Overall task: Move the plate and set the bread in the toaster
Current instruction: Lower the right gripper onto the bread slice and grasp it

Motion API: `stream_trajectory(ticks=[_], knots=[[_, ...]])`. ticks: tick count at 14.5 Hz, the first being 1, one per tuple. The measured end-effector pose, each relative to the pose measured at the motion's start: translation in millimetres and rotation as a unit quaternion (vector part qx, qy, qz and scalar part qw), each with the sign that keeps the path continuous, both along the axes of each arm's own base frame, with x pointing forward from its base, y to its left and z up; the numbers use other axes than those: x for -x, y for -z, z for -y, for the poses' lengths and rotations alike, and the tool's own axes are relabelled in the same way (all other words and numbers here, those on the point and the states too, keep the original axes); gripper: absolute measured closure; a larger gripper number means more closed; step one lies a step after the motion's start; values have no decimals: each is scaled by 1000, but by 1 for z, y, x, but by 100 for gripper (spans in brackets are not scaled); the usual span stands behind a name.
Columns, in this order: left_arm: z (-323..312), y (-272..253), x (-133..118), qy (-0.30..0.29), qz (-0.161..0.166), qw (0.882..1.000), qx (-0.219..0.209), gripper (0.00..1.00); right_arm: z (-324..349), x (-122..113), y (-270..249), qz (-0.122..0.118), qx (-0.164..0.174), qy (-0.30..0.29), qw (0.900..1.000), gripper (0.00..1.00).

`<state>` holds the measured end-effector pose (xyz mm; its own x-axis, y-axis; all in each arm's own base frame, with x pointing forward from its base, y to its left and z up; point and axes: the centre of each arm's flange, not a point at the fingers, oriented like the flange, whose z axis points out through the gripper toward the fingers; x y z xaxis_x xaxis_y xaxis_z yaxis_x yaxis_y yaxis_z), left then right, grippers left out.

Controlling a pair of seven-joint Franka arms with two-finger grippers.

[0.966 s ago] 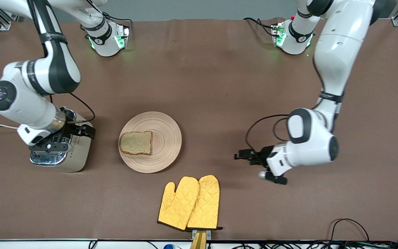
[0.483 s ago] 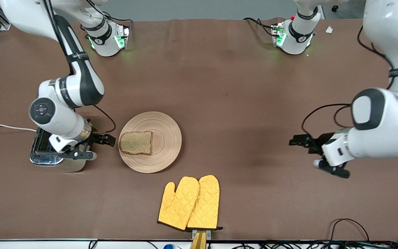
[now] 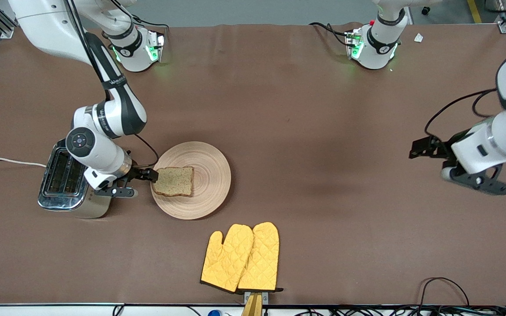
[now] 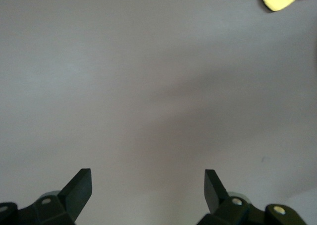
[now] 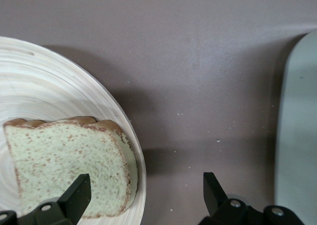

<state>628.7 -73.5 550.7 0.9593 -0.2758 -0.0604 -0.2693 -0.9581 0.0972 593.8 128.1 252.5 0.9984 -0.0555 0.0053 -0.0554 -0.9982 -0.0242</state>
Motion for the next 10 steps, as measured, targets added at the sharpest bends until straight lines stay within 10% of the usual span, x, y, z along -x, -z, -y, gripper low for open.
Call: stream_trajectory(ticks=[10], knots=[[25, -61, 34, -80, 34, 996, -31, 0, -26, 10, 23, -9, -13, -3, 1000, 14]])
